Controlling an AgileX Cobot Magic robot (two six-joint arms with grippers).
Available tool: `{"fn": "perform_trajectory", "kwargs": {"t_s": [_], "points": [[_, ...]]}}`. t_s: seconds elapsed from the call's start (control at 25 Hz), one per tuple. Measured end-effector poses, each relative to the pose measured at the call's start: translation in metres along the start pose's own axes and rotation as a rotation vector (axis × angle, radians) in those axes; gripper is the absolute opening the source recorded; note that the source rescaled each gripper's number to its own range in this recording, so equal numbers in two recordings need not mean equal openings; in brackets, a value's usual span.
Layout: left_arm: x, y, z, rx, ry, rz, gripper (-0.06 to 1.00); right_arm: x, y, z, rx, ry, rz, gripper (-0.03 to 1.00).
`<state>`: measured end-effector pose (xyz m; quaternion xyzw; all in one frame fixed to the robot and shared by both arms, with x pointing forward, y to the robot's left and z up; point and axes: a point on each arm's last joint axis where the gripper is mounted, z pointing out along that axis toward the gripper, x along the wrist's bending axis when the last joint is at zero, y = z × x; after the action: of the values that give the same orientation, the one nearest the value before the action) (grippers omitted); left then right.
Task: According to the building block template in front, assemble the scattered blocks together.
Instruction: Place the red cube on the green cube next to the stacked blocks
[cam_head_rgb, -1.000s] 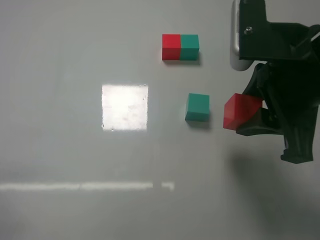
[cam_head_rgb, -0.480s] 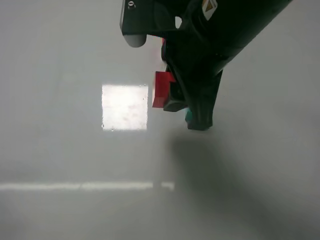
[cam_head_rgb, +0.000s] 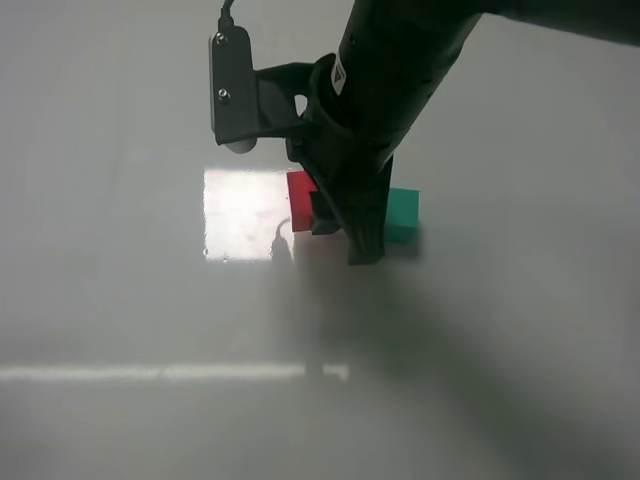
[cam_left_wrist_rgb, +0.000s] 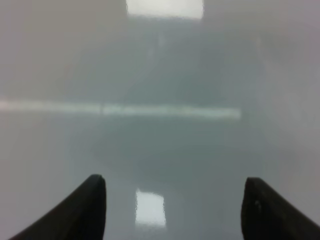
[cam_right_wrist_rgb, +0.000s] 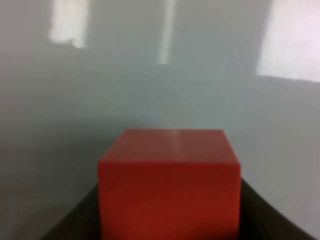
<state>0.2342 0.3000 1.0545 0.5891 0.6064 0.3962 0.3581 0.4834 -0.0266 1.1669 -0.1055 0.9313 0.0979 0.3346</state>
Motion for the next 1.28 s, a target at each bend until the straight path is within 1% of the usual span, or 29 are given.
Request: {"fn": "perform_trajectory", "kwargs": {"t_s": [0.2, 0.36, 0.48, 0.64, 0.72, 1.04, 1.28], "points": [[0.0, 0.0, 0.0, 0.0, 0.0, 0.0, 0.46, -0.012, -0.016, 0.006, 0.038, -0.011, 0.094, 0.0], [0.0, 0.0, 0.0, 0.0, 0.0, 0.0, 0.46, -0.014, -0.019, 0.008, 0.045, -0.008, 0.153, 0.0], [0.0, 0.0, 0.0, 0.0, 0.0, 0.0, 0.46, -0.012, -0.018, 0.008, 0.028, 0.009, 0.181, 0.0], [0.0, 0.0, 0.0, 0.0, 0.0, 0.0, 0.46, -0.011, -0.016, 0.008, 0.008, 0.028, 0.201, 0.0], [0.0, 0.0, 0.0, 0.0, 0.0, 0.0, 0.46, -0.011, -0.015, 0.008, 0.004, 0.021, 0.214, 0.0], [0.0, 0.0, 0.0, 0.0, 0.0, 0.0, 0.46, -0.012, -0.016, 0.008, 0.008, 0.009, 0.222, 0.0], [0.0, 0.0, 0.0, 0.0, 0.0, 0.0, 0.46, -0.011, -0.019, 0.011, 0.03, 0.027, 0.241, 0.0]]}}
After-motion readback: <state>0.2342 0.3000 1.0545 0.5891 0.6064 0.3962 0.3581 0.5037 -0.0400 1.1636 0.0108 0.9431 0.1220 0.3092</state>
